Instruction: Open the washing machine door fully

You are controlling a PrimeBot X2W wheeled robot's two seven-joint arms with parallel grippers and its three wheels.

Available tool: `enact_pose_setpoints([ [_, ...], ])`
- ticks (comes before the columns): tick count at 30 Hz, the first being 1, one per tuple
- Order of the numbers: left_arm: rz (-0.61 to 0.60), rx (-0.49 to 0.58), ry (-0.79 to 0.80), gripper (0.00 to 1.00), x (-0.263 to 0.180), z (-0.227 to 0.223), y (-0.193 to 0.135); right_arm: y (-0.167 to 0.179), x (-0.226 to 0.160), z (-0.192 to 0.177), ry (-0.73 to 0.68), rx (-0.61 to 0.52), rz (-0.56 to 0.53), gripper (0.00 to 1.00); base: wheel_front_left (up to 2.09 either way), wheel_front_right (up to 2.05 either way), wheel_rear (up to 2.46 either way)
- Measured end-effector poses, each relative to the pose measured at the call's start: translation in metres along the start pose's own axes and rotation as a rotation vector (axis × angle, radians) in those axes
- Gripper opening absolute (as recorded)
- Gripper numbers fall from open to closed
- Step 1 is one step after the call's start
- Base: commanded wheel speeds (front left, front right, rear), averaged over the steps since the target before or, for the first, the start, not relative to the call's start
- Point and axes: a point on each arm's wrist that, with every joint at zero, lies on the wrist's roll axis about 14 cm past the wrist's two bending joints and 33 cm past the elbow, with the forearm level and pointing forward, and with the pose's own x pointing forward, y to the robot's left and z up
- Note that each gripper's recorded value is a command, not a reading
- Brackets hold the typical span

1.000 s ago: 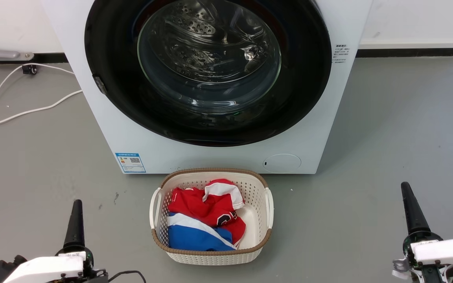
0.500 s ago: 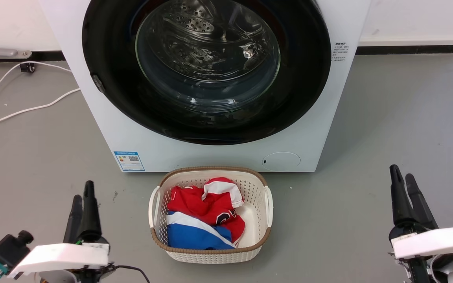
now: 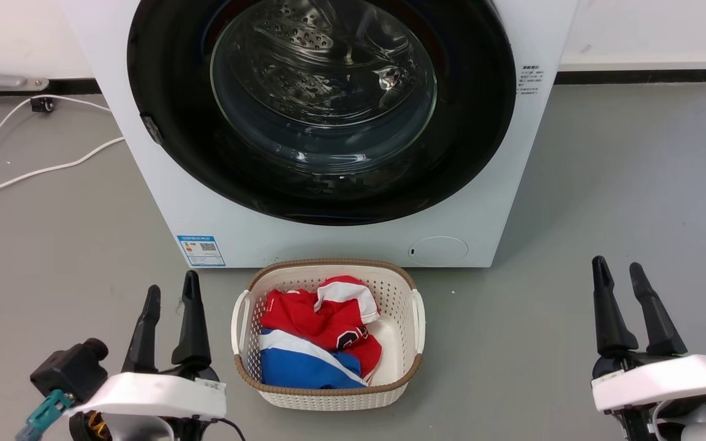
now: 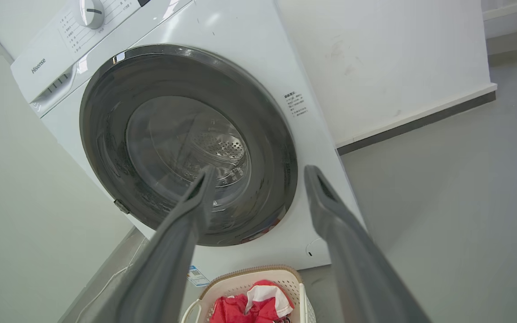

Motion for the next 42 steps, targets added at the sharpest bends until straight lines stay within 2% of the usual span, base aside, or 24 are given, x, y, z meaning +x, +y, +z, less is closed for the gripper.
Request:
enact_pose_setpoints([
  [11,-0.072,0.215,0.009,1.00,-0.004,-0.008,-0.022,0.009,-0.003,-0.002,0.000,-0.152,0.038,1.00,0.00,0.00,0.00],
  [29,-0.138,0.465,0.024,1.00,-0.015,-0.028,-0.040,0.015,-0.008,-0.009,0.008,-0.352,0.081,1.00,0.00,0.00,0.00],
  [42,-0.196,0.439,-0.006,1.00,-0.017,-0.024,-0.051,0.021,-0.009,-0.007,-0.013,-0.434,0.108,1.00,0.00,0.00,0.00],
])
